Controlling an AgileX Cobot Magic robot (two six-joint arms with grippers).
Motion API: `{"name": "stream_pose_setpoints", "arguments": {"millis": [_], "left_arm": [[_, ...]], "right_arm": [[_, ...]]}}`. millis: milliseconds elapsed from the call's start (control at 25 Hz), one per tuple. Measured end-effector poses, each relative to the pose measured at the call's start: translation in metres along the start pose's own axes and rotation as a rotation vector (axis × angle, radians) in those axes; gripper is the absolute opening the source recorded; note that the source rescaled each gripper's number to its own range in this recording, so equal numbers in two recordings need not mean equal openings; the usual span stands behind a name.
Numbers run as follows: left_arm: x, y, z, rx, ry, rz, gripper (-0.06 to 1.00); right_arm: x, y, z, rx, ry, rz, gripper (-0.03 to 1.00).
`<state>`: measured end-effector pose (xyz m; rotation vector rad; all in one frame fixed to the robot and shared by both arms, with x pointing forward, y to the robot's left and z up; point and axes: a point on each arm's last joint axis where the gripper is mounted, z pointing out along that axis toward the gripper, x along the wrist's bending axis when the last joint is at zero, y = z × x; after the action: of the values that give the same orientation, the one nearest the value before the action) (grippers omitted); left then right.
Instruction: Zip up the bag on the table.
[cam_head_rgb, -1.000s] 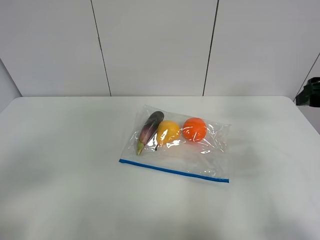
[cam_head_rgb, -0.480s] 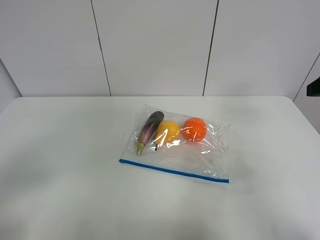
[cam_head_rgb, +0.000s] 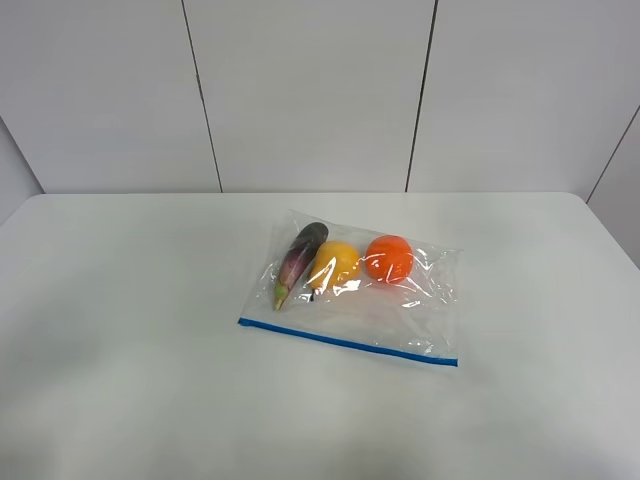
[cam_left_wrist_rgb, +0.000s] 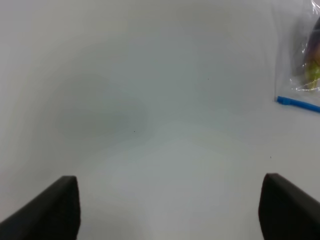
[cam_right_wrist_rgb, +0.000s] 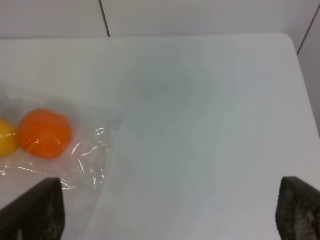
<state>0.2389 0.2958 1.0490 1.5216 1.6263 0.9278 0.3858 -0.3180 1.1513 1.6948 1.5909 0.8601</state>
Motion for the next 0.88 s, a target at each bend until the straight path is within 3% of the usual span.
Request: {"name": "stream_pose_setpoints", "arguments": {"millis": [240, 560, 880], "left_arm": [[0.000, 0.000, 0.000, 0.000, 0.000, 0.000, 0.85], [0.000, 0.000, 0.000, 0.000, 0.000, 0.000, 0.85], [0.000, 0.000, 0.000, 0.000, 0.000, 0.000, 0.85]], "right_arm": [[0.007, -0.009, -0.026, -0.032, 0.007, -0.002, 1.00], [0.009, -0.040, -0.022, 0.046, -0.001, -0.023, 1.00], [0.014, -0.065, -0.053, -0.041, -0.006, 0.010, 1.00]]}}
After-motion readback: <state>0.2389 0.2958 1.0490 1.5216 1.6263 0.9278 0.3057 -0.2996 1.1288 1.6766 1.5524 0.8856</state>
